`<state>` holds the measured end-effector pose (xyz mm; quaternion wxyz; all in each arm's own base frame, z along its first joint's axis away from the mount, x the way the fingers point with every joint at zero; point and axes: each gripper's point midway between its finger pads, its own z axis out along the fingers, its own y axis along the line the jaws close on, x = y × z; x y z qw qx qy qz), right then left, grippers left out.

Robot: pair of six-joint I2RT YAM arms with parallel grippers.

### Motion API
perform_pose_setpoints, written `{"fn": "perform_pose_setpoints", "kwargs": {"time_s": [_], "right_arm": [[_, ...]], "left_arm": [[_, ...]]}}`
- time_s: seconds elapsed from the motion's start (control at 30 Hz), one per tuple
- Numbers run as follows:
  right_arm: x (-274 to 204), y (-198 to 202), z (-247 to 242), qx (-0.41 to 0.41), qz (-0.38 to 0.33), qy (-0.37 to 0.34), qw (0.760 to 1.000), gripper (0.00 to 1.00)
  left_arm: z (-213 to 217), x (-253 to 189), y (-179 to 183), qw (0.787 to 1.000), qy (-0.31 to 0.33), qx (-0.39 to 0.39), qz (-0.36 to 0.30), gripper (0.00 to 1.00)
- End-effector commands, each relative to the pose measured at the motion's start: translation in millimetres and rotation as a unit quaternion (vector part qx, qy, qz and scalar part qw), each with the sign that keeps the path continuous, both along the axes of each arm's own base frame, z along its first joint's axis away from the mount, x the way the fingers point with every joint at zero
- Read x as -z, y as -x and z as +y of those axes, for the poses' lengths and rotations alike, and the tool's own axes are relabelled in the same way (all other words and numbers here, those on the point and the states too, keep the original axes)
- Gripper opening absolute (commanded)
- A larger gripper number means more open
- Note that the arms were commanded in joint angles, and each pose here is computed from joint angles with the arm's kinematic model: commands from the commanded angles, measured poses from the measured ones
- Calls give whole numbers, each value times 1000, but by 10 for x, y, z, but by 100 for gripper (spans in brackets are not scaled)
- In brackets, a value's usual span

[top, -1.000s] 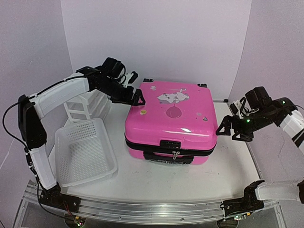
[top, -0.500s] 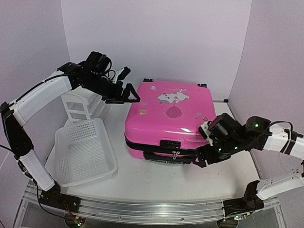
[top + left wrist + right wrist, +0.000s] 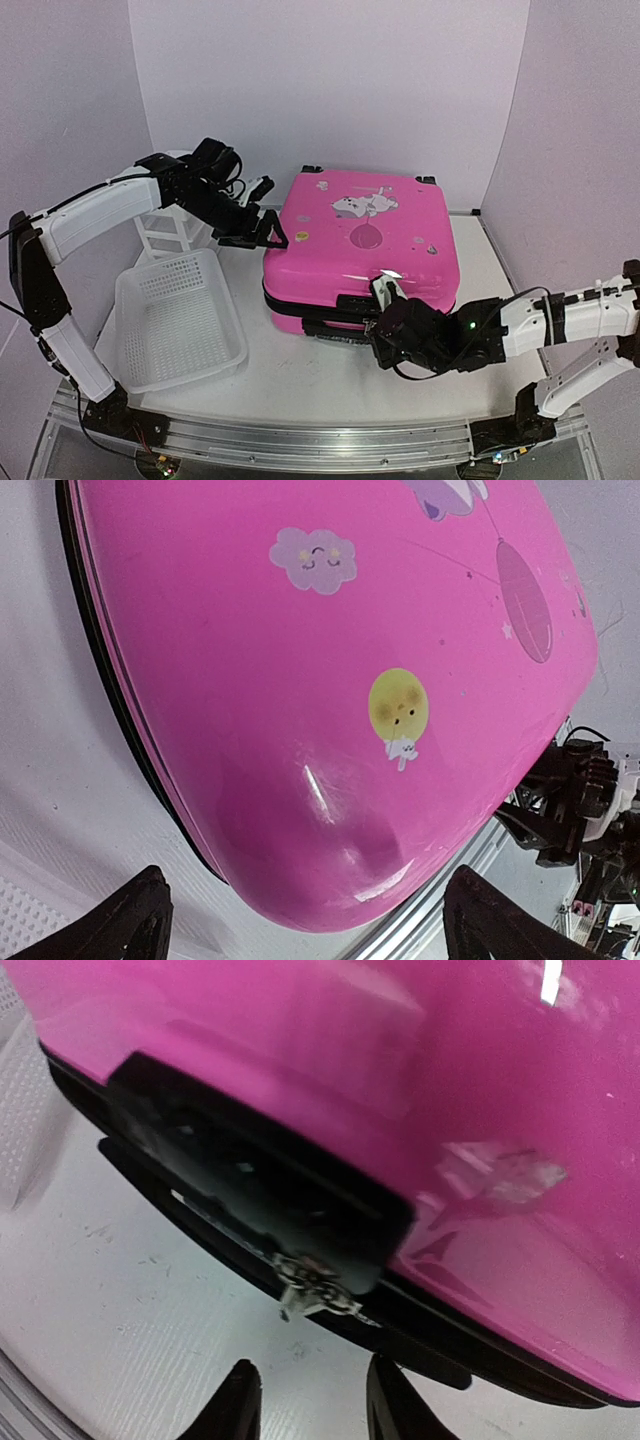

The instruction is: Open, take out, and arrange the luggage

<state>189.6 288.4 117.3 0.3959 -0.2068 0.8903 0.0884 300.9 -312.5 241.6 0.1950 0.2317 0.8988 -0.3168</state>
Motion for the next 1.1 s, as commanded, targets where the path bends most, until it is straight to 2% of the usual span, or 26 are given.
{"fn": "perform_pose_setpoints", "kwargs": {"time_s": [0.0, 0.07, 0.17, 0.3, 0.4, 0.5, 0.57, 0.77, 0.87, 1.07], "right_arm": [[-274, -216, 49, 52, -100, -57, 992, 31], [-218, -247, -82, 83, -109, -56, 989, 27], [-168, -290, -285, 122, -117, -61, 984, 27], [12, -455, -448, 134, -51, -71, 987, 29], [-58, -559, -584, 137, -56, -61, 987, 29], [-156, -619, -769, 142, -58, -68, 986, 34], [-130, -628, -900, 141, -36, -74, 987, 37], [-81, -456, -986, 86, -6, -66, 994, 48], [23, -375, -981, 66, 1, -75, 995, 43], [81, -375, -656, -8, 2, -94, 996, 36]], "left_arm": [[-93, -219, -9, 999, 35, 16, -33, 90], [-99, -202, -3, 999, 36, 17, -30, 88], [-107, -161, -9, 999, 35, 18, -27, 86], [-170, -92, 20, 999, 37, 30, -14, 85], [-250, -35, 74, 998, 41, 45, -3, 85], [-332, 35, 138, 997, 43, 61, 10, 88], [-376, 50, 176, 997, 43, 69, 10, 90], [-392, 27, 215, 996, 41, 75, 2, 91], [-388, 2, 213, 996, 42, 75, -3, 91], [-404, -3, 232, 996, 46, 77, 2, 91]]}}
